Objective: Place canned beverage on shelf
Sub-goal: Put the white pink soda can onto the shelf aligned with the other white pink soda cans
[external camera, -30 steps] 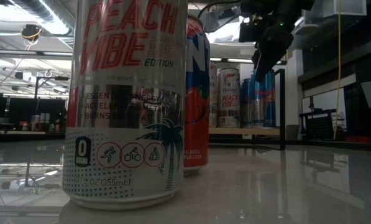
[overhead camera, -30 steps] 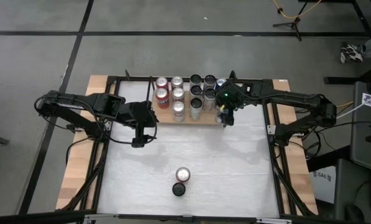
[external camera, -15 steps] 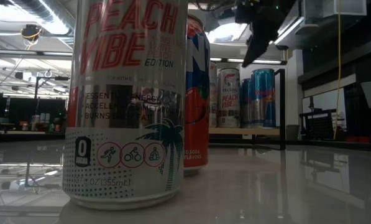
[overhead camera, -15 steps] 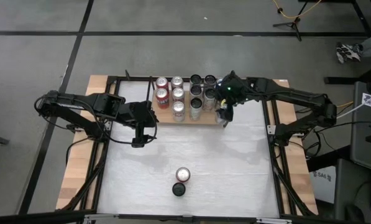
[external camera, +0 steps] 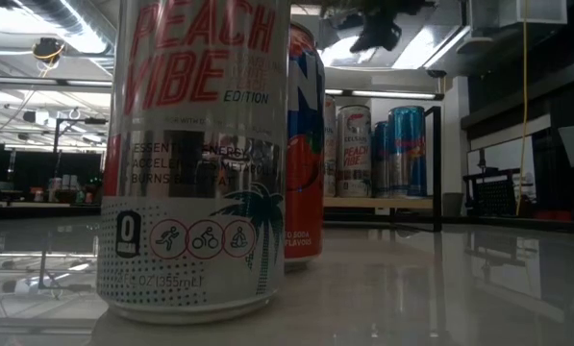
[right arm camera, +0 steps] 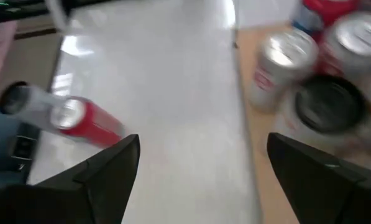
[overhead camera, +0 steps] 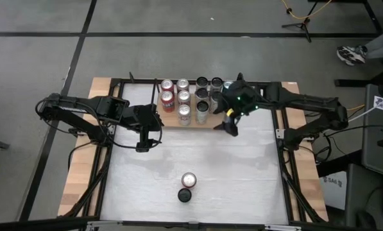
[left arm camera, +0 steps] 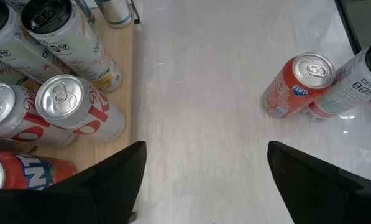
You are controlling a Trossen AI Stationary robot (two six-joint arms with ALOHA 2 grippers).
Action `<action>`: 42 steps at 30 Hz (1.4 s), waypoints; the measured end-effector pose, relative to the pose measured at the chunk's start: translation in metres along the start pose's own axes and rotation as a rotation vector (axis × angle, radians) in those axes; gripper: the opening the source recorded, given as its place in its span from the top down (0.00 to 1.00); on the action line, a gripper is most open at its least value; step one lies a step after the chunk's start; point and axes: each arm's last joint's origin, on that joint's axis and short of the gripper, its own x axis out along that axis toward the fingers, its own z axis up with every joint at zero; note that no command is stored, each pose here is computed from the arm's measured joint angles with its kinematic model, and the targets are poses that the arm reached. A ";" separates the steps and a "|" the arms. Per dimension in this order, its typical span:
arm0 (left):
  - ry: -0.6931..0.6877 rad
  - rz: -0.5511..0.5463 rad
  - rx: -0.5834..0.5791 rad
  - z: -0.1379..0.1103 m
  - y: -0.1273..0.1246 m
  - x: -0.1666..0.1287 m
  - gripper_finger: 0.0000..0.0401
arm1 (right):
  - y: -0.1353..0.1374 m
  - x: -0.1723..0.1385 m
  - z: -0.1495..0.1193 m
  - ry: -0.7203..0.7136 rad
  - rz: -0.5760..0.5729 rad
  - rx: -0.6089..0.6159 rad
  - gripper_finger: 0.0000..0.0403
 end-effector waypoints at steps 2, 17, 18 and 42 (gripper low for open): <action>0.000 0.000 -0.005 0.000 0.000 0.000 0.18 | 0.011 0.002 0.003 -0.026 0.037 -0.033 0.14; -0.049 -0.039 -0.215 0.006 -0.016 0.003 0.18 | 0.062 0.009 0.010 -0.132 0.162 -0.177 0.14; -0.074 -0.038 -0.209 0.009 -0.021 0.005 0.18 | 0.064 0.009 0.009 -0.132 0.166 -0.180 0.14; -0.328 -0.083 -0.020 0.013 -0.202 0.108 0.18 | 0.064 0.010 0.009 -0.132 0.142 -0.181 0.14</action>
